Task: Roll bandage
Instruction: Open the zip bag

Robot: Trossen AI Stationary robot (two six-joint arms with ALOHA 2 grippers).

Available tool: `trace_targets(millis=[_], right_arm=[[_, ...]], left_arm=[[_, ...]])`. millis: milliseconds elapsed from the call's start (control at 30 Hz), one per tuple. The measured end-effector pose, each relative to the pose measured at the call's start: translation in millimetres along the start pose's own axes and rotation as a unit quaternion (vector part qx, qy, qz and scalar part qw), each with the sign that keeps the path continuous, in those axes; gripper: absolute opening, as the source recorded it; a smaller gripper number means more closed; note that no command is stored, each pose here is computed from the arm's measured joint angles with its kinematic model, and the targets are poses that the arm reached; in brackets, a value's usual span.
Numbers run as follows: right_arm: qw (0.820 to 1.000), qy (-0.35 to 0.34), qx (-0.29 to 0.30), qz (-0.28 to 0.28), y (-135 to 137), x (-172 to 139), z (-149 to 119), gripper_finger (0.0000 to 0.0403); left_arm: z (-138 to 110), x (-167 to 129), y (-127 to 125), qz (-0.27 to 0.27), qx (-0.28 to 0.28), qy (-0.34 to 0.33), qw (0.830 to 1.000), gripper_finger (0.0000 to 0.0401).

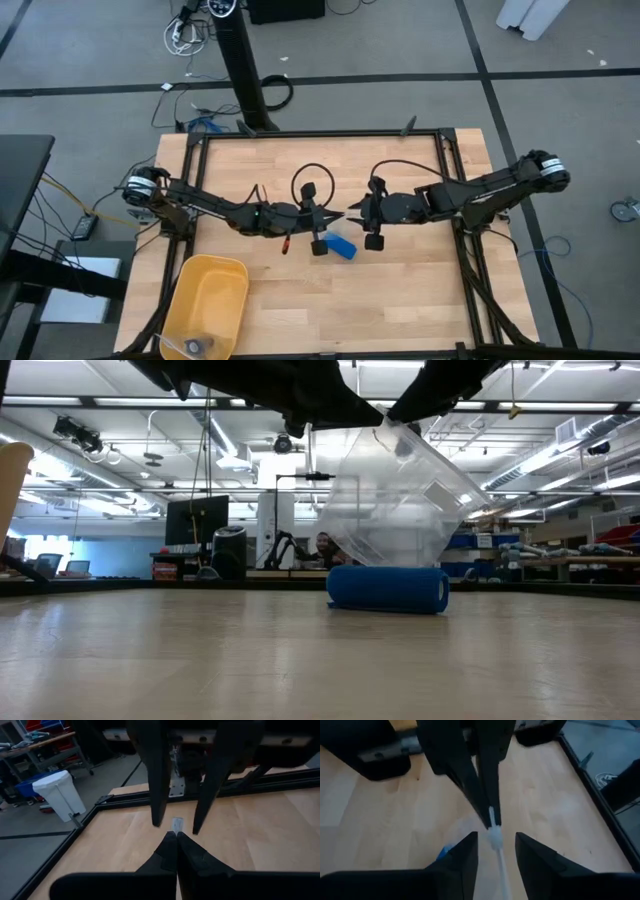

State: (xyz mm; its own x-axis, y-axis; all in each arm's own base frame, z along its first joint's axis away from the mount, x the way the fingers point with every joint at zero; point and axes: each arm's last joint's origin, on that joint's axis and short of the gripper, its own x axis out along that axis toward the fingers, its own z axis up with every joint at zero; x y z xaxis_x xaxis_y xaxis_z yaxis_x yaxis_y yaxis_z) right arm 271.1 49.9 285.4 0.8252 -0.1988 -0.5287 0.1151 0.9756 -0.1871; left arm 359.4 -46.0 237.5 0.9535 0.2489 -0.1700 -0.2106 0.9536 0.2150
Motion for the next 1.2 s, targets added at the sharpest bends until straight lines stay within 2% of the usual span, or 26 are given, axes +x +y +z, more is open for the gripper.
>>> trace_targets(millis=[167,333,400,600,800,1200], right_arm=[[1.0,-0.007,-0.001,0.003,-1.1,1.7,1.6,0.0098],[1.0,-0.005,-0.007,0.005,-1.0,1.7,1.2,0.0027],[1.0,-0.005,-0.008,0.004,-1.1,1.7,1.2,0.0013],[1.0,0.013,-0.001,0.003,-1.2,1.5,-2.2,0.003],[0.999,0.041,0.005,-0.001,-1.4,0.5,-7.6,0.0015],[0.993,0.119,0.015,-0.001,3.4,-4.8,-23.8,0.0017]], left_arm=[[-0.3,0.1,-0.1,0.0,0.0,0.001,1.0,0.0],[-0.4,0.1,-0.1,0.0,0.0,0.001,1.0,0.0],[-0.6,0.1,-0.1,0.0,-0.001,0.002,1.0,0.0],[-1.2,0.2,0.7,0.019,0.0,0.005,1.0,0.0],[-0.9,0.3,0.9,0.021,-0.002,0.001,1.0,0.0],[6.1,-4.4,4.1,0.023,-0.004,-0.01,1.0,0.0]])
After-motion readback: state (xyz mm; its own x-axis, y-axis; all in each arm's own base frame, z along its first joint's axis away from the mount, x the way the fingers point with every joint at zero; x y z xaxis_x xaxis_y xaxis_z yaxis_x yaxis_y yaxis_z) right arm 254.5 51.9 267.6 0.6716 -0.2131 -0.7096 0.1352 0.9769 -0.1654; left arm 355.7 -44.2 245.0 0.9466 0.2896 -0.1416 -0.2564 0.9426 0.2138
